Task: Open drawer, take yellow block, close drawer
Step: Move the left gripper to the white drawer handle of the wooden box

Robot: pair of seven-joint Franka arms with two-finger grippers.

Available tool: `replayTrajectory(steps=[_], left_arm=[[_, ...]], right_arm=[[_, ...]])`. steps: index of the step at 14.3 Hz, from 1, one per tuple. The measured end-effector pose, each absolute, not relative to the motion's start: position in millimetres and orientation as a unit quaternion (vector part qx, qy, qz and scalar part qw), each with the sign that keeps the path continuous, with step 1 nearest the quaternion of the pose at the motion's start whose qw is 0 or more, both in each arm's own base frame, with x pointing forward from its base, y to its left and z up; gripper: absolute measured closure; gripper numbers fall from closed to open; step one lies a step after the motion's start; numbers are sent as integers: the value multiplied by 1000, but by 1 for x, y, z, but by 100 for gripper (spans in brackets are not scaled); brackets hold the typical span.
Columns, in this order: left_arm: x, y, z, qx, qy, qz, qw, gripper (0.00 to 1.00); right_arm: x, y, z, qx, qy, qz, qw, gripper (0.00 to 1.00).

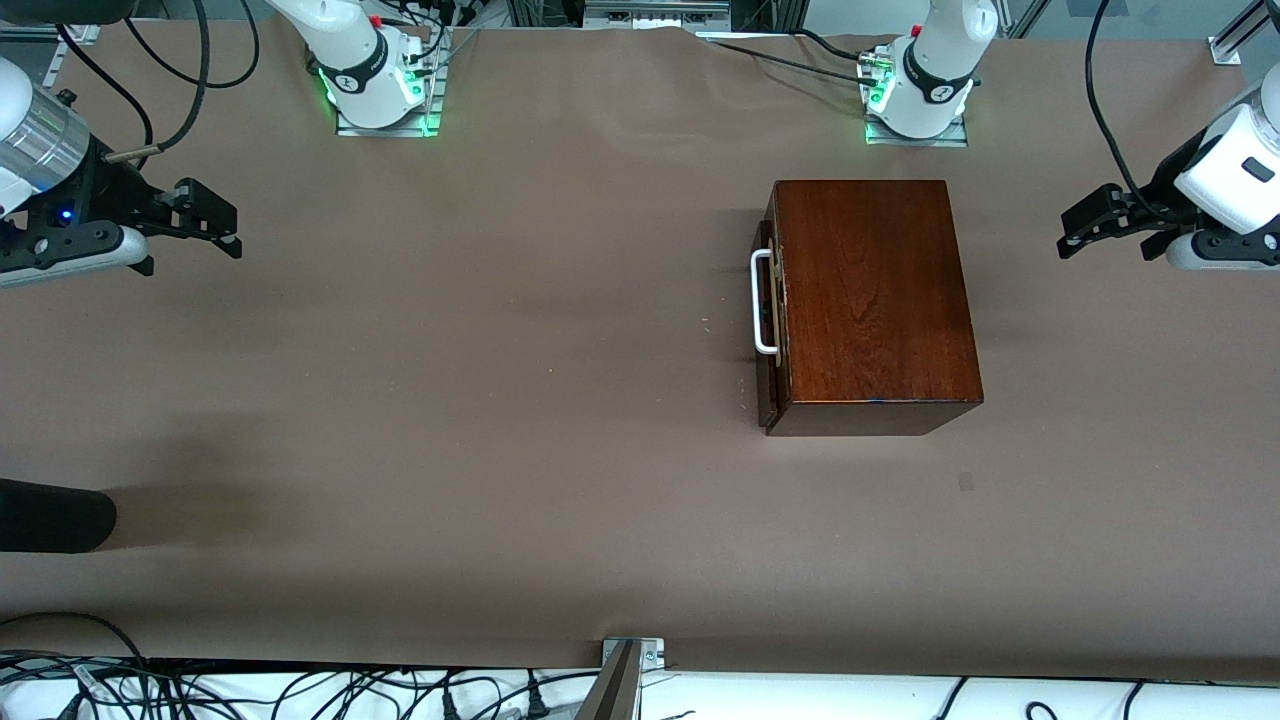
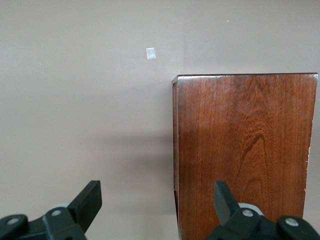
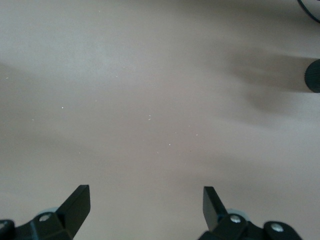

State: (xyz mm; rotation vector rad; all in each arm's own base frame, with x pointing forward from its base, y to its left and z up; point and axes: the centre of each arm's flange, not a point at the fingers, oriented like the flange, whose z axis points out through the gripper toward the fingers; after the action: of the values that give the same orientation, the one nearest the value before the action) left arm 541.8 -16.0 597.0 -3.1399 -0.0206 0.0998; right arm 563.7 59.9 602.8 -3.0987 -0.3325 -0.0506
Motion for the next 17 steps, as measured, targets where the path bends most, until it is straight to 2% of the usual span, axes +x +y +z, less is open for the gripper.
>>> replayTrajectory(steps=[8, 17], left_arm=[[535, -18, 594, -998, -4, 58, 1, 0], [537, -79, 589, -994, 50, 94, 6, 0]], right_arm=[[564, 60, 603, -994, -107, -16, 12, 0], [564, 60, 603, -994, -106, -16, 12, 0]])
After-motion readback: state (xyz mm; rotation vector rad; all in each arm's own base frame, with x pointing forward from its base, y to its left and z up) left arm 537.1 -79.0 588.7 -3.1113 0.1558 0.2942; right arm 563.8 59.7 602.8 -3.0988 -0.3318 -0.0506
